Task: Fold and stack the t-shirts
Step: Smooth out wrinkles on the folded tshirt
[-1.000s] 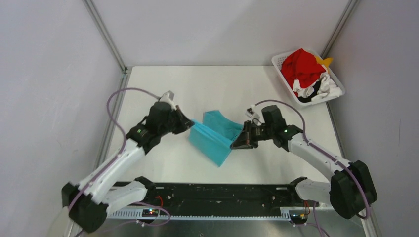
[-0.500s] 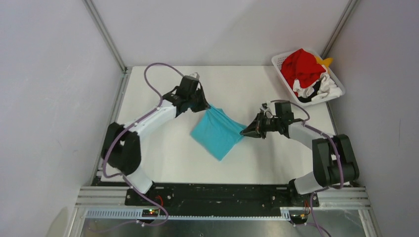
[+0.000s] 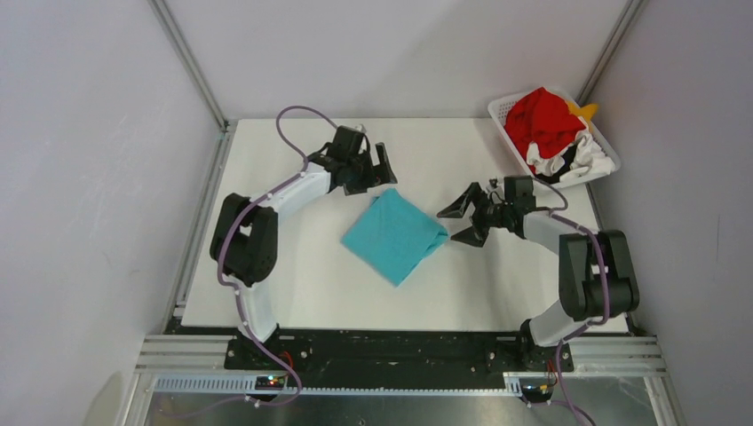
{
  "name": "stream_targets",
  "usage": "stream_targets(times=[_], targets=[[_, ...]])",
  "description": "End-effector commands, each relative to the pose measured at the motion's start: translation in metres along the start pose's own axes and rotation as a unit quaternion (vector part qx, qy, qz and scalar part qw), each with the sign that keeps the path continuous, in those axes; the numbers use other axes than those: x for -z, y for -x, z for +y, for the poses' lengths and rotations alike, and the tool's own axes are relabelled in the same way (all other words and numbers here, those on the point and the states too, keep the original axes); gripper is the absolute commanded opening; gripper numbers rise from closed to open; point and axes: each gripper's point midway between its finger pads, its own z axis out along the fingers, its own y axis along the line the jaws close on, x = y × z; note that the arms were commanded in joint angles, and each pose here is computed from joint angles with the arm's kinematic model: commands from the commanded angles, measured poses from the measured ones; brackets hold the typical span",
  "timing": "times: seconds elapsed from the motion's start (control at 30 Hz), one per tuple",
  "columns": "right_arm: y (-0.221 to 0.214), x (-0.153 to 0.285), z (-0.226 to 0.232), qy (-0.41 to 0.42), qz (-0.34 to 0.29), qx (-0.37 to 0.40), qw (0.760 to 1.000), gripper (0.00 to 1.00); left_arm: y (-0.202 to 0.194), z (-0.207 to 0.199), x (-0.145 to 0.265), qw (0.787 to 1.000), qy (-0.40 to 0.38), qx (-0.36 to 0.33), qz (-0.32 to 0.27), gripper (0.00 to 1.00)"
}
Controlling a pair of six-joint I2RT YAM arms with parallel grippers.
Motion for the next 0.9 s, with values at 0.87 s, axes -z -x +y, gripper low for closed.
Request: stream_targets(times=[0.87], targets=[[0.022,-0.067,-0.019,-0.081,-0.021,0.12,0.989,1.0,-0.055,0.048,-0.071,0.994,0.037,0.042,0.097,1.0]])
